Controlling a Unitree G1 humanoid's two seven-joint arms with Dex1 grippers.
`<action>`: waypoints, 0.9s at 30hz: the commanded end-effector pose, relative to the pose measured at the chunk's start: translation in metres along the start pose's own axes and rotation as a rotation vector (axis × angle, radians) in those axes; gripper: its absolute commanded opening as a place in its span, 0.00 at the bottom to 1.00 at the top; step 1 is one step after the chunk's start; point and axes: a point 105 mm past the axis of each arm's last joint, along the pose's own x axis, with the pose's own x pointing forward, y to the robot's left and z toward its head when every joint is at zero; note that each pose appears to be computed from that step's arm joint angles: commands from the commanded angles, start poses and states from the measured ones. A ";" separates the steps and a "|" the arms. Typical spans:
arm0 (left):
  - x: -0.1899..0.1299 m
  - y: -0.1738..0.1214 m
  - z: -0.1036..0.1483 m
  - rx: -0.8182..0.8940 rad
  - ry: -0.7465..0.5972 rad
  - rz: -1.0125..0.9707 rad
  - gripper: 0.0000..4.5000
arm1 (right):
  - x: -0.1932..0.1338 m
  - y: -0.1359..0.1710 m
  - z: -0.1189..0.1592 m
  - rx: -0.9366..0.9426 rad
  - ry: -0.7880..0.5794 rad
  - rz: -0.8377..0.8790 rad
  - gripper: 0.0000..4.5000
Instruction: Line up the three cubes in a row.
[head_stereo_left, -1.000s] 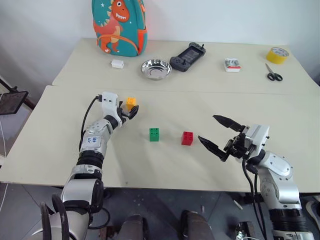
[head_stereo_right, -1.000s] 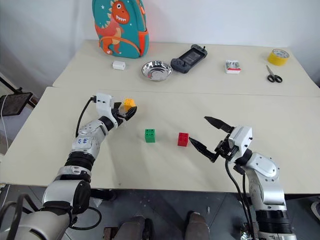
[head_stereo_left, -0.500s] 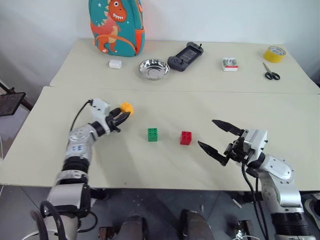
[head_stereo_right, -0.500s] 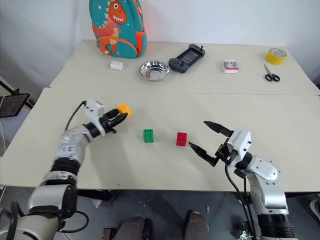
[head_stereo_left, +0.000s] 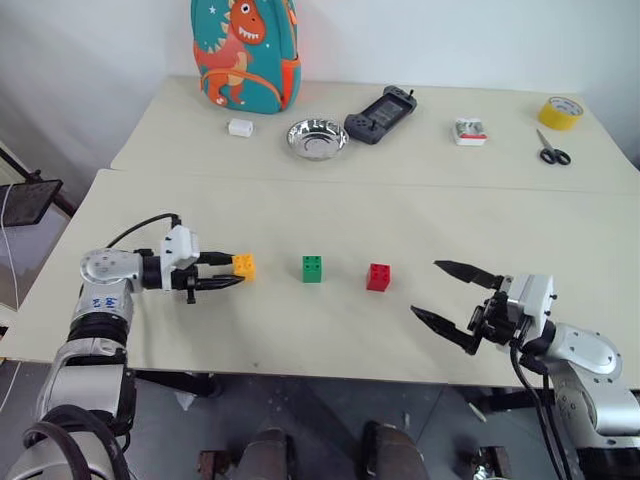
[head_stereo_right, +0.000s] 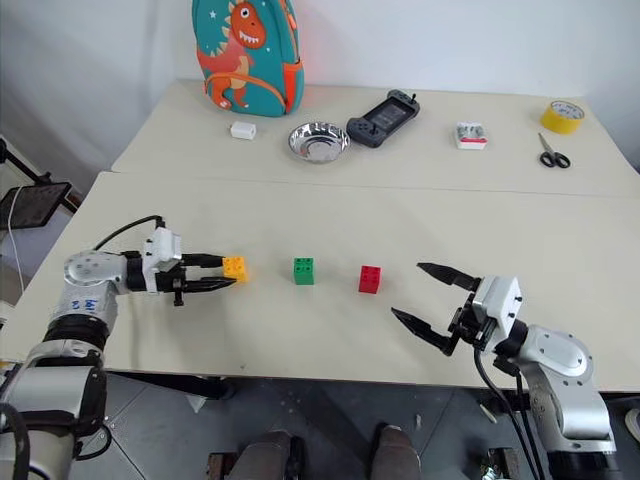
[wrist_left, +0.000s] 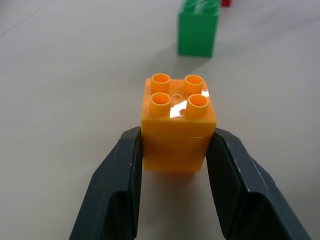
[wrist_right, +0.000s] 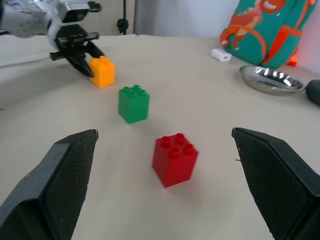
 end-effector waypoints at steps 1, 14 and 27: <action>0.009 -0.005 -0.001 0.016 0.016 -0.068 0.34 | -0.007 0.001 0.015 -0.027 -0.007 0.006 1.00; 0.007 -0.002 -0.007 -0.042 0.055 -0.067 0.67 | -0.023 0.001 0.010 0.020 0.058 0.029 1.00; -0.059 0.007 0.036 -0.027 -0.047 0.150 0.99 | -0.011 -0.033 0.035 -0.036 0.101 0.251 1.00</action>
